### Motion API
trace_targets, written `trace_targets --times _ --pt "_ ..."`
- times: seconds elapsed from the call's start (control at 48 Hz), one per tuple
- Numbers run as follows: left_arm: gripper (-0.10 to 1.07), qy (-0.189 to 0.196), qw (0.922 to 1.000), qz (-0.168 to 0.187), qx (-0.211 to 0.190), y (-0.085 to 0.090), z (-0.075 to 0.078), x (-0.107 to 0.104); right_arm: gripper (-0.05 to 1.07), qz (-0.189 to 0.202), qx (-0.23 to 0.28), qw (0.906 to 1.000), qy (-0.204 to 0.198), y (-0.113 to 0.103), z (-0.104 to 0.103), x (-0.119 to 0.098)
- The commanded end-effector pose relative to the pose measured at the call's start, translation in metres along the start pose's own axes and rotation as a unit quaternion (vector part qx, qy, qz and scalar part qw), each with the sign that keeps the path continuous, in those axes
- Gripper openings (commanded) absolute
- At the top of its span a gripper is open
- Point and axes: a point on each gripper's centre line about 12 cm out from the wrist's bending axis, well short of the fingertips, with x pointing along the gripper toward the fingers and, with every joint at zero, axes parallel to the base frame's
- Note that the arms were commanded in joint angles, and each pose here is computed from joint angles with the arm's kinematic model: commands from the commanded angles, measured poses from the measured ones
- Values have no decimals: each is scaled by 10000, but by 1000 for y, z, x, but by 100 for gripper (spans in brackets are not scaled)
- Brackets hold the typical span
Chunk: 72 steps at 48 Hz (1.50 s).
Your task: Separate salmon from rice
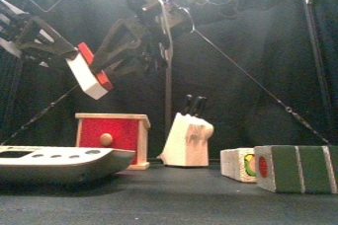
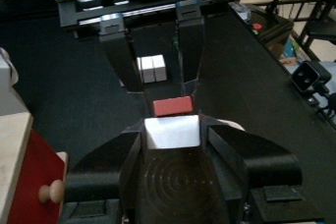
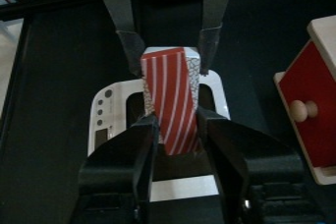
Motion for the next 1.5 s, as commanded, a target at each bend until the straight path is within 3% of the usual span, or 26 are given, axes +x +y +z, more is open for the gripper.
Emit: trace_targets --times 0.0,0.167,0.417,0.875,1.479 --pt "57 -199 9998 -5 33 0 12 3 59 19 56 9998 -211 -1 17 -8" --pt "57 -175 9998 3 20 2 13 12 52 14 54 9998 -181 -2 14 -13" --pt "57 -30 10000 52 66 7 12 27 51 5 51 9999 -136 -3 10 -13" --pt "57 -13 10000 79 48 9 9 25 51 5 104 9999 -126 -3 9 -16" --pt "57 -100 9996 252 -59 14 3 5 51 -6 198 9998 -42 -5 0 -31"
